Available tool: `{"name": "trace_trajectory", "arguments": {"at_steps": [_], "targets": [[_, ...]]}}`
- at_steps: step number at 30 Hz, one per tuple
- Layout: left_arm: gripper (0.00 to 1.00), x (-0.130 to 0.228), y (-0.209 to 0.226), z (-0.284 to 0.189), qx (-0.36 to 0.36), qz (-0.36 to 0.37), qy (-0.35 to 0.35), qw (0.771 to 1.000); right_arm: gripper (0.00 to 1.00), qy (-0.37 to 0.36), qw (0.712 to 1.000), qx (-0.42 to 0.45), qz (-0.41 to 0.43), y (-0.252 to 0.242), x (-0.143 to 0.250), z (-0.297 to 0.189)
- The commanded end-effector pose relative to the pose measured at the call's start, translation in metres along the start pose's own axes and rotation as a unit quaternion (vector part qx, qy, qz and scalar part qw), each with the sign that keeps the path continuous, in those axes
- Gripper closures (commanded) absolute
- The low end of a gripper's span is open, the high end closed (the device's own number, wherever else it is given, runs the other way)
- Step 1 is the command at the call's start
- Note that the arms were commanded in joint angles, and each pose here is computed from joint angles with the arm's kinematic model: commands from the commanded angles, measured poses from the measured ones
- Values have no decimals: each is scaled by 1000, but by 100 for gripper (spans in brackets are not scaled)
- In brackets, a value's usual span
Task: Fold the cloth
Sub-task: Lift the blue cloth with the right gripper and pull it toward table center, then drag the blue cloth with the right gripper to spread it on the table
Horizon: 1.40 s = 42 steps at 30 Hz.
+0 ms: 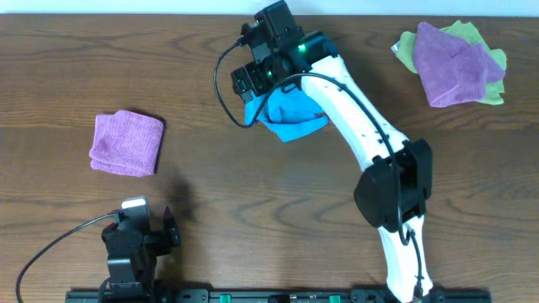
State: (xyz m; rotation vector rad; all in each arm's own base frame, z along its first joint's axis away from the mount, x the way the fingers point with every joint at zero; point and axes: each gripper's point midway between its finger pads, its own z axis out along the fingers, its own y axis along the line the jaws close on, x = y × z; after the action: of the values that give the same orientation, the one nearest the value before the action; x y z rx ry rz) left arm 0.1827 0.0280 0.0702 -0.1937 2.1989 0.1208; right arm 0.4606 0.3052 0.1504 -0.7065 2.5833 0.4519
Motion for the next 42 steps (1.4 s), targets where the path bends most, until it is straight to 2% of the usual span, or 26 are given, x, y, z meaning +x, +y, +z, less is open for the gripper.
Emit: {"name": "trace_trajectory", "arguments": {"at_steps": [1,6,10,16,26,33,42], "targets": [[5,7,2,3,-6,13,9,1000,1,22,999,44,3,-26,8,-14],[5,7,2,3,-6,13,9,1000,1,110,994,23,15,-56,54,-28],[5,7,2,3,-6,13,9,1000,1,121,991,19,54,-93,65,-41],[5,7,2,3,-6,13,9,1000,1,122,984,-61,113,-125,87,-49],[5,7,2,3,-6,13,9,1000,8,154,962,-190,125,-105,139,-17],[5,7,2,3,-6,13,9,1000,13,154,961,-194,121,-100,154,8],[5,7,2,3,-6,13,9,1000,16,127,968,-185,109,-107,145,16]]}}
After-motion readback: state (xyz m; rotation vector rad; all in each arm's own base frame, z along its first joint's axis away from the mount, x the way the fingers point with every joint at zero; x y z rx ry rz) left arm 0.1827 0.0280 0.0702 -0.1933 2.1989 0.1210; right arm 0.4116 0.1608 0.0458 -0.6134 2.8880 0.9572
